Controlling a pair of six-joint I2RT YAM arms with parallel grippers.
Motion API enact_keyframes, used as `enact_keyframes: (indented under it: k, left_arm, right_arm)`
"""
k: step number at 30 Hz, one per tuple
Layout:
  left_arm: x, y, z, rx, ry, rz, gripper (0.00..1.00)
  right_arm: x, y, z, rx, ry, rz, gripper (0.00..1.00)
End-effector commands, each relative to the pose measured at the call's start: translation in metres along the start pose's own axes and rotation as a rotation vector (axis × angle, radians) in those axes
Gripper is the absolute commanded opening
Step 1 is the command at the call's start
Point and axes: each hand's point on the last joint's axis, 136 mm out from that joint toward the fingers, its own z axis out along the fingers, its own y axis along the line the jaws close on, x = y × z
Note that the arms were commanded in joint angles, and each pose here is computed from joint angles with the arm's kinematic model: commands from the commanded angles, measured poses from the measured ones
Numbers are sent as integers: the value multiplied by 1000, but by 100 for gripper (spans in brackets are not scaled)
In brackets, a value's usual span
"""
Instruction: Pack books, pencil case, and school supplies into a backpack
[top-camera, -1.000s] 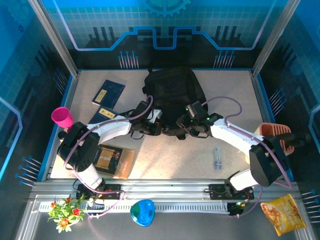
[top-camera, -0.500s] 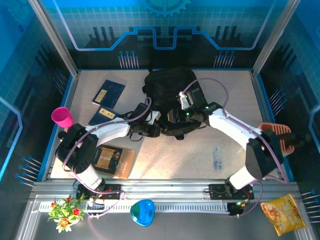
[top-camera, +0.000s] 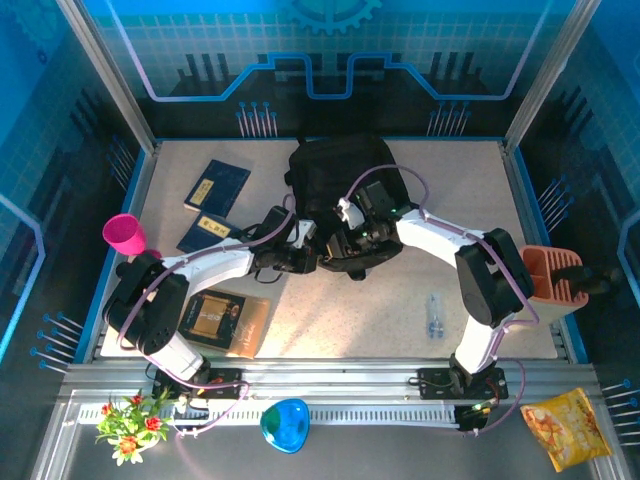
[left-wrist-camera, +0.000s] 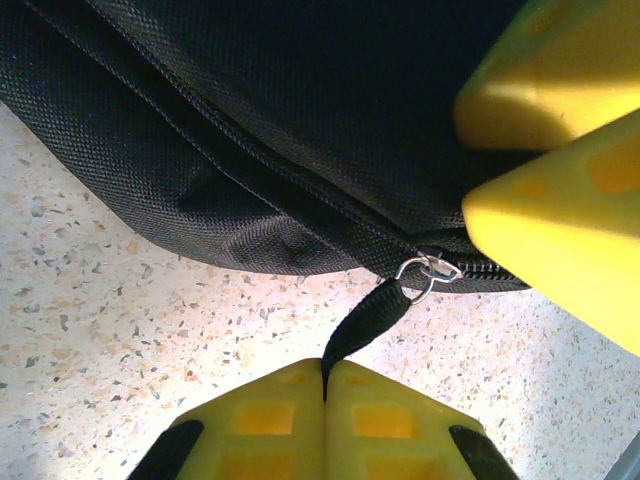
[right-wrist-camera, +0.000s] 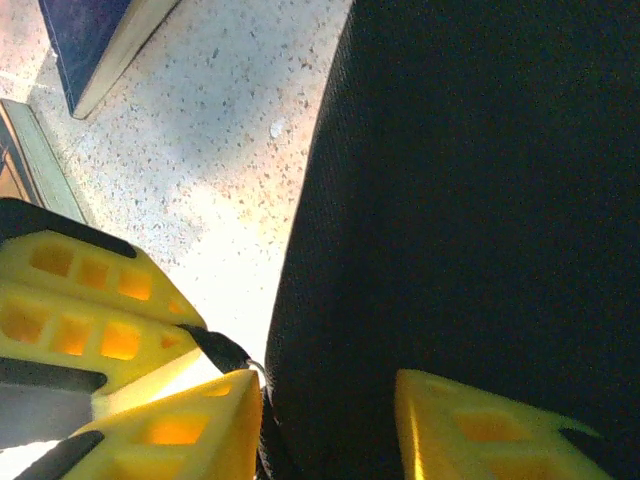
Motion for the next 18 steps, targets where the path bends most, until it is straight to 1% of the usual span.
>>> enact_keyframes:
  k: [1, 3, 6, 8, 12, 16, 18]
  left_arm:
    - [-1, 3, -4, -14, -18, -8, 0]
    - [-2, 3, -5, -13, -21, -9, 0]
    - [-2, 4, -4, -19, -20, -10, 0]
    - [-3, 5, -5, -22, -22, -11, 0]
    - [-2, 7, -4, -28, -20, -15, 0]
    - [-3, 7, -4, -26, -22, -14, 0]
    - [-3, 7, -3, -24, -21, -13, 0]
  right_arm:
    - [9, -1, -1, -35, 26, -25, 39]
    - [14, -3, 2, -34, 49, -27, 37]
    - [17, -10, 5, -14, 63, -9, 29]
    - [16, -6, 4, -46, 52, -10, 24]
    - [16, 5, 1, -101, 41, -25, 20]
    - [19, 5, 0, -98, 49, -24, 12]
    - [19, 3, -1, -78, 43, -19, 10]
